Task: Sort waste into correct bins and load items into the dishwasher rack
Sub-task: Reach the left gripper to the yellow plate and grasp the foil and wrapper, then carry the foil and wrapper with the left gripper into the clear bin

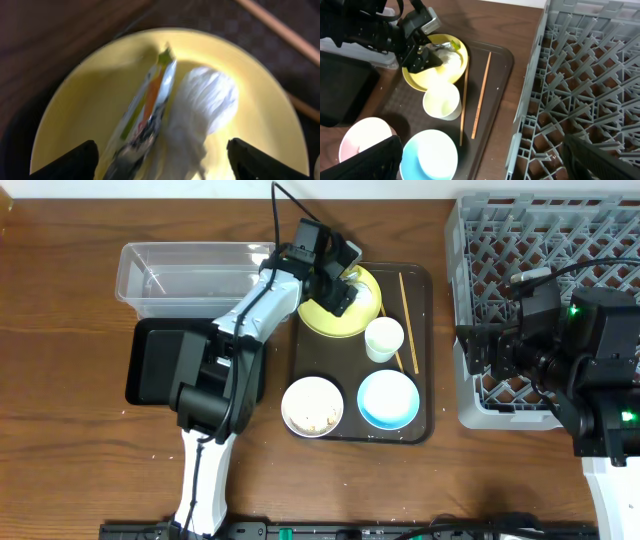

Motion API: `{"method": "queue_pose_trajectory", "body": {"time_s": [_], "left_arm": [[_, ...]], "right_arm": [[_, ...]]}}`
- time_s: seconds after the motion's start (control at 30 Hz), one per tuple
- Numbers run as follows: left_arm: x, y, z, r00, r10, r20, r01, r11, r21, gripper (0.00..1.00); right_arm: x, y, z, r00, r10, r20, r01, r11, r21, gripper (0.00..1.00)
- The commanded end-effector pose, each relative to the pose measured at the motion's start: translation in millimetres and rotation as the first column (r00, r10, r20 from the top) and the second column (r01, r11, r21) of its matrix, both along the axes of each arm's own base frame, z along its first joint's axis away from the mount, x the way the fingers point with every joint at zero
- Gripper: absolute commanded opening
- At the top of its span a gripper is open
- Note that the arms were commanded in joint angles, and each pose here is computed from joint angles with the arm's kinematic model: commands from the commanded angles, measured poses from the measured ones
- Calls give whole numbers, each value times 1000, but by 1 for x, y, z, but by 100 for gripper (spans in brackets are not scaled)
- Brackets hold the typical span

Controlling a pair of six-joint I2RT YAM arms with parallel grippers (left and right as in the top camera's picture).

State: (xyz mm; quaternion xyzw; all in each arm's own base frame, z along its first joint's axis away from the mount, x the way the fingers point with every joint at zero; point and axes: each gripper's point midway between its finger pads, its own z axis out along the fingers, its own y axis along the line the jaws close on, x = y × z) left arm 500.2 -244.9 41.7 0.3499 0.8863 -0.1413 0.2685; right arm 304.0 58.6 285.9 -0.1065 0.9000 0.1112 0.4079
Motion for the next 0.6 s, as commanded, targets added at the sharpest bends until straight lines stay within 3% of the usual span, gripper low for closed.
{"method": "queue_pose_trajectory", "body": {"time_s": [0.0,0.17,0.47,0.57], "left_arm": [[-2,-6,-13,1000,-13,1,13,1000,11,79],[-3,-6,-21,1000,-14,-10,14,1000,15,56],[-4,-5,-41,999,-13,-37,14,1000,26,56],[-3,-6,-40,999,-14,-32,14,1000,24,34]], "right_arm": [[2,-1,5,1000,2,17,-2,1000,-21,99],[2,-1,5,1000,2,14,-2,1000,-21,99],[2,-1,5,1000,2,14,-2,1000,-21,99],[2,-1,5,1000,2,15,-2,1000,-21,99]]}}
